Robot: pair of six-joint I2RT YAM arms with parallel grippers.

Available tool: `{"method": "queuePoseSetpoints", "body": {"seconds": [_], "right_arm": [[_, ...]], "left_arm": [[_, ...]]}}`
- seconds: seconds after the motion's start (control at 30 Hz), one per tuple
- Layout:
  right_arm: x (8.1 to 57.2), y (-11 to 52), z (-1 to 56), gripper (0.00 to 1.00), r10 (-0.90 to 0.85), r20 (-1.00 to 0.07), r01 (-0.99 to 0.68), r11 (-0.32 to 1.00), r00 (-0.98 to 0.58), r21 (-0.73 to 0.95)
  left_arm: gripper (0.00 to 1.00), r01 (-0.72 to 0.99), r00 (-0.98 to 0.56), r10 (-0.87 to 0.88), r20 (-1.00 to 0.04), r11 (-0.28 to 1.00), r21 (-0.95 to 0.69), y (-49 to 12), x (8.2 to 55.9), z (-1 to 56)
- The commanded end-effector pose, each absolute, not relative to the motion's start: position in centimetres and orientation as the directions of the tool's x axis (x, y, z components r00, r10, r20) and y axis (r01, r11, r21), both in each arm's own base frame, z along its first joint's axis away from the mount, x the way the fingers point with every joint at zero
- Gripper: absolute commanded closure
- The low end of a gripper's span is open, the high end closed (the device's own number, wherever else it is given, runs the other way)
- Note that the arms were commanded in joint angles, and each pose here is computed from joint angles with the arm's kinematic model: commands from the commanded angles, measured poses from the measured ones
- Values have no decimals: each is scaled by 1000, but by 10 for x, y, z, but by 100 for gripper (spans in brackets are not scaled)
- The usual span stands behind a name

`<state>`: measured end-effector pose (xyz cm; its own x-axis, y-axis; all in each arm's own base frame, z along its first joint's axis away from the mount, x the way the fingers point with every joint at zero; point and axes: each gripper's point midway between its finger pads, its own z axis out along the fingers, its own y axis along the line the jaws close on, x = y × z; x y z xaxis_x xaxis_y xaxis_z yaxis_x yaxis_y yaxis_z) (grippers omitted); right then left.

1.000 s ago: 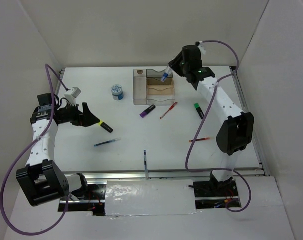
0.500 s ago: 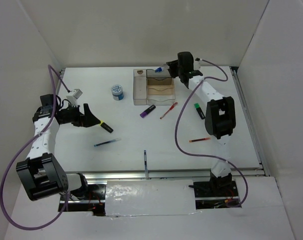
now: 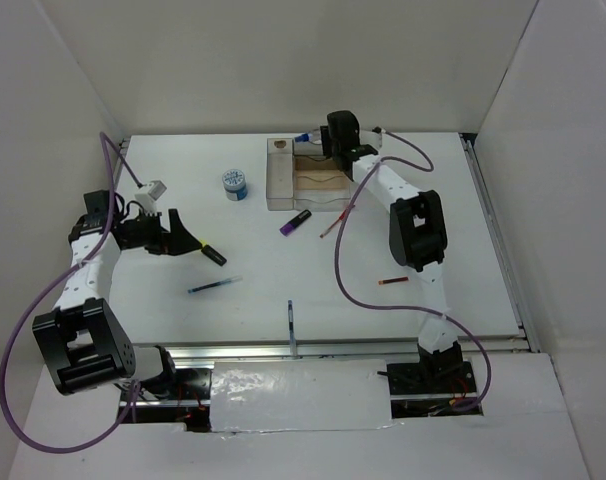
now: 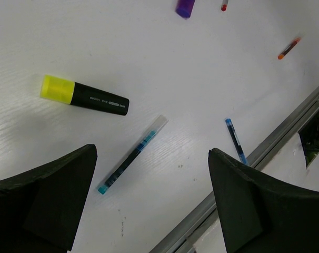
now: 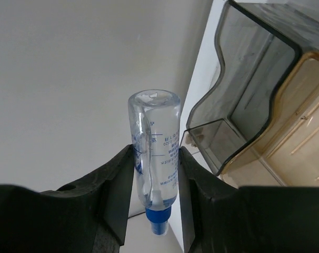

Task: Sort the stationery into containers
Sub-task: Place the stationery into the container

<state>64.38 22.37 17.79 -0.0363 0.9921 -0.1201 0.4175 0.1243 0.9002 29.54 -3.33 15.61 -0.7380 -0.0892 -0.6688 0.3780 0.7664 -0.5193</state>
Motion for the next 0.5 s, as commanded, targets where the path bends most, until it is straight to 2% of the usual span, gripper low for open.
{"method": "queuePoseSetpoints", "body": {"seconds": [0.0, 0.23, 0.47], "right_arm": [[657, 223, 199, 100, 996, -51, 356, 20, 76, 934], [660, 220, 188, 98, 982, -84, 340, 22, 170, 940], [665, 218, 173, 94, 977, -108, 339, 41, 182, 940]], "left_arm": [[1, 388, -733, -101, -673, 751, -535, -36, 295, 156], [1, 390, -736, -106, -669, 740, -547, -37, 293, 155], [1, 390, -743, -105, -661, 736, -554, -38, 292, 152]]}}
